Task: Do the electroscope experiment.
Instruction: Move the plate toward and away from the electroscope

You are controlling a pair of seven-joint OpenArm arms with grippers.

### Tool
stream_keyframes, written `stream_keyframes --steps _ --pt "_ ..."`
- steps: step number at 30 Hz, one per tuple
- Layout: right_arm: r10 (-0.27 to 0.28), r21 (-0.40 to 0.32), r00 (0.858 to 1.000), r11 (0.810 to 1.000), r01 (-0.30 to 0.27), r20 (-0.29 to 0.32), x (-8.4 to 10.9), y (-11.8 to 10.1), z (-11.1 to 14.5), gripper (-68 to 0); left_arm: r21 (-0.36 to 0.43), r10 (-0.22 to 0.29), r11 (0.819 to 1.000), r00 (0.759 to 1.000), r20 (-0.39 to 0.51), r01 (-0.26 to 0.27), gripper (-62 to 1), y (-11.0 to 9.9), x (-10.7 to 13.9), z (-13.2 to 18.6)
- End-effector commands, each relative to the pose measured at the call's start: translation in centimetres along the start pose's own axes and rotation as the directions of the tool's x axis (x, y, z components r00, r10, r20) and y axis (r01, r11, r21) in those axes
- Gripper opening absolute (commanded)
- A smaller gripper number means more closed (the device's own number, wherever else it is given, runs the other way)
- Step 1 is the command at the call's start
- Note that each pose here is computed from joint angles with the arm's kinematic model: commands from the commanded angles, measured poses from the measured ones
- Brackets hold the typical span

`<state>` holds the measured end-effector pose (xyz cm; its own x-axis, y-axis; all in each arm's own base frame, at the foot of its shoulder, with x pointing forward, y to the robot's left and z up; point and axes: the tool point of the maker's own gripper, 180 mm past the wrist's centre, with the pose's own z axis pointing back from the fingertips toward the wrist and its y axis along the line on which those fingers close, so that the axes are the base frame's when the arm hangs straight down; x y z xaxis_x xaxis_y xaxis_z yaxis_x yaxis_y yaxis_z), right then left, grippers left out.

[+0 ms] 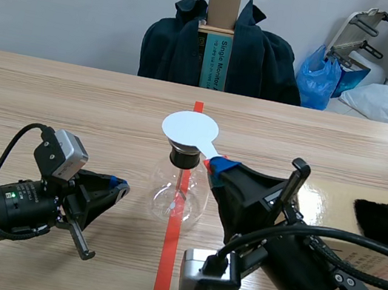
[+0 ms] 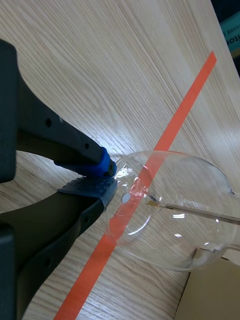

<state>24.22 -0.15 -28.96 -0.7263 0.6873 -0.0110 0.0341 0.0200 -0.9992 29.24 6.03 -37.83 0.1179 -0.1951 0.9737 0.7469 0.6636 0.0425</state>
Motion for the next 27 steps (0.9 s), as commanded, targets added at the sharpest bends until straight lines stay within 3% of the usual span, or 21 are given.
stream_keyframes --steps 1,16,27 --pt "0.022 -0.024 1.000 0.999 -0.022 0.003 -0.4 -0.8 -0.1 -66.8 0.004 0.001 1.000 0.999 0.041 -0.001 -57.7 0.2 1.2 -0.4" --pt "0.022 -0.024 1.000 0.999 -0.022 -0.013 -0.7 -0.8 -0.1 -66.8 0.005 -0.001 1.000 0.999 0.039 0.001 -57.7 0.2 1.1 -0.3" --pt "0.018 -0.024 0.989 0.999 -0.022 -0.149 -3.1 -0.9 0.1 -66.8 0.005 -0.001 1.000 0.999 0.039 0.001 -57.7 0.2 1.1 -0.3"
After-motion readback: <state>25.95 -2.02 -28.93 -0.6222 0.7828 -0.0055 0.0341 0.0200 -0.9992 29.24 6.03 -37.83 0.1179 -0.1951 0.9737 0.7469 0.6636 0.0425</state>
